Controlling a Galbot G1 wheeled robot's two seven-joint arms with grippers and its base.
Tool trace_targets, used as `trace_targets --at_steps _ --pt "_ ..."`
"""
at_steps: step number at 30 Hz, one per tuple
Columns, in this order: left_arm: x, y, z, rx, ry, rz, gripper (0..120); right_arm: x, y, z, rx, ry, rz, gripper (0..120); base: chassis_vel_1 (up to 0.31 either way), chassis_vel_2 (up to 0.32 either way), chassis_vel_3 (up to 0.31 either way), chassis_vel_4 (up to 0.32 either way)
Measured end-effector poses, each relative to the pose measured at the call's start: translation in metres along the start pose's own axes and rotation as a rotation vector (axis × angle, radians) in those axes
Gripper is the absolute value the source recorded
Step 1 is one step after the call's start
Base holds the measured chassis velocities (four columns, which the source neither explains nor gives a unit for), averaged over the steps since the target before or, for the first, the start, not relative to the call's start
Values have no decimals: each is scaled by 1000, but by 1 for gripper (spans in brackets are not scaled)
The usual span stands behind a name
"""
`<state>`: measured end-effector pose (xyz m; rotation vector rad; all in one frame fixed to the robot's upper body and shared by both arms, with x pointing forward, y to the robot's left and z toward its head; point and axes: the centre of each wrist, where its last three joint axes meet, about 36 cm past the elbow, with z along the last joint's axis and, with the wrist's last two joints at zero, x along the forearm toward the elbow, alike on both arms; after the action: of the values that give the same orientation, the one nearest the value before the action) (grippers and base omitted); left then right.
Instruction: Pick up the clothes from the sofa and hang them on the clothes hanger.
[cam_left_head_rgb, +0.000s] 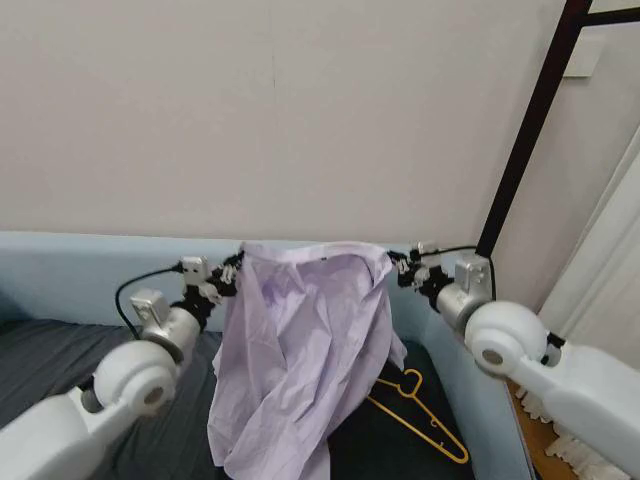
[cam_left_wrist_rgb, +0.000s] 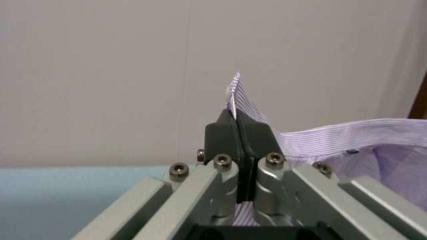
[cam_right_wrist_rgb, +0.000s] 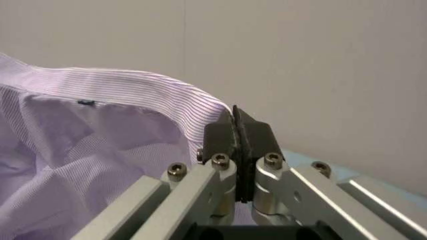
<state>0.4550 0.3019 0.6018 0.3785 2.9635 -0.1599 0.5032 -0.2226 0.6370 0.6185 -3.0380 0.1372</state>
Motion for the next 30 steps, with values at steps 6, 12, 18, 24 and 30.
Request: trace_targets --at_steps 6,12,18,24,30 --pt "-6 6 -33 -32 -55 -15 0 -13 -1 -31 20 -54 -29 0 0 0 0 0" --pt "-7 18 -86 -95 -143 -66 0 -17 -2 -101 23 -160 -69 0 0 0 0 0" --pt "2 25 -88 -145 -138 -109 0 -16 2 -86 27 -130 -71 0 0 0 0 0" --pt "23 13 -84 -149 -134 -94 0 20 8 -80 -1 -106 -84 0 0 0 0 0" --pt "46 -6 -83 -142 -127 -91 0 65 9 -77 -32 -61 -84 0 0 0 0 0"
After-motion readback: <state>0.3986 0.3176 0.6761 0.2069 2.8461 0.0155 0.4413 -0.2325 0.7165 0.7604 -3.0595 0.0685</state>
